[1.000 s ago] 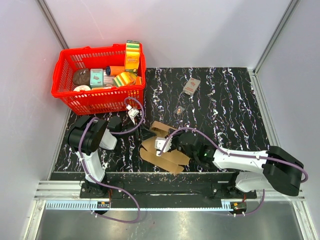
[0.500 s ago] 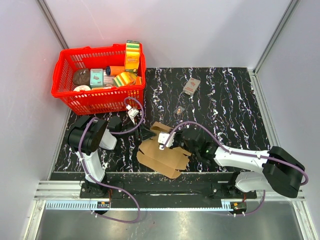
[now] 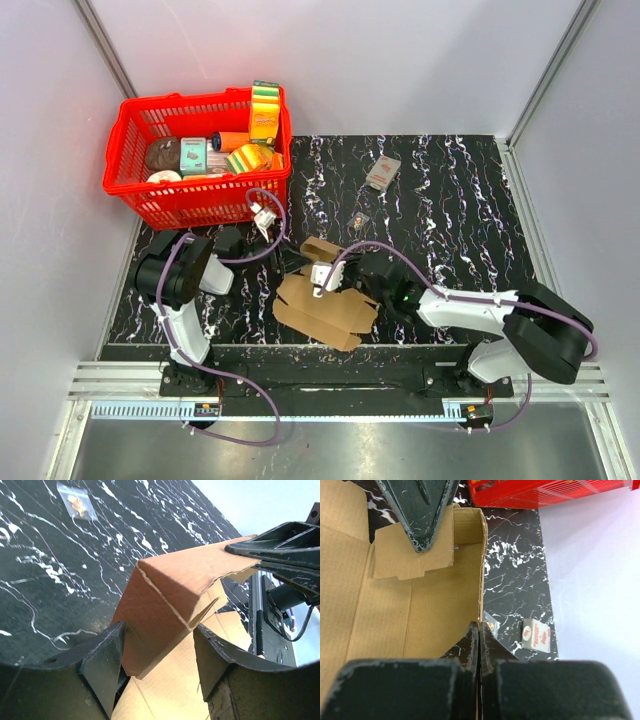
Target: Fold the paper box
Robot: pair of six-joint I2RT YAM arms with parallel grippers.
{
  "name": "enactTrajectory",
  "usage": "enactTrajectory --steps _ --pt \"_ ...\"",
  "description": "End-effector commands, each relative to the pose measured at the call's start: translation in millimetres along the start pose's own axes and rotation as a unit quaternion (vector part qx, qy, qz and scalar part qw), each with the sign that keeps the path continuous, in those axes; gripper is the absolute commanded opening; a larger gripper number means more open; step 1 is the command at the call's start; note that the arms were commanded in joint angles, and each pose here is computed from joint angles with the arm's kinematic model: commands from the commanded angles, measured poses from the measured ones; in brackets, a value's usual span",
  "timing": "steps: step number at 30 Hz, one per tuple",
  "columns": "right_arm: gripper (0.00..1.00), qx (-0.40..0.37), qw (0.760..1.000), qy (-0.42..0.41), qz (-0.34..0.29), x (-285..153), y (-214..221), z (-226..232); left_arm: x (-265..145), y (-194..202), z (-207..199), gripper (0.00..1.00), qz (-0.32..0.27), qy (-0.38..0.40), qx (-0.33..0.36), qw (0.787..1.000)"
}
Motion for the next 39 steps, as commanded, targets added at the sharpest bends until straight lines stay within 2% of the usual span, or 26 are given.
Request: enactTrajectory --steps 1,5,11,19,39 --pt "0.0 -0.037 0.996 0.087 -0.007 8.5 -9.2 -34.4 6.3 -62.3 -17.5 0.6 -0.114 0.065 0.195 0.972" --pt "0.0 -0.062 0.991 0.117 -0.001 11.2 -6.2 -39.5 7.4 -66.7 -13.8 0.6 -0.116 0.062 0.198 0.971" --pt "0.0 -0.069 0.991 0.114 -0.013 8.0 -8.2 -38.1 5.9 -59.0 -8.2 0.61 -0.113 0.049 0.194 0.973" --pt "0.0 -0.106 0.99 0.089 0.007 2.3 -2.1 -14.3 6.2 -52.1 -3.2 0.61 -0.108 0.045 0.188 0.975" --pt "0.0 -0.137 0.982 0.114 0.058 1.4 2.4 12.9 3.2 -36.4 3.9 0.61 -0.101 0.023 0.187 0.977"
Point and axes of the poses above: each gripper's point midway between its finger pads, its own x axis out along the fingers, its own z axis along the line the jaws close on, y = z × x, the point moved 10 cm from there along -x, back along the fingers, and after that the axes turned 1 degree about -x, right-handed, at the moved point
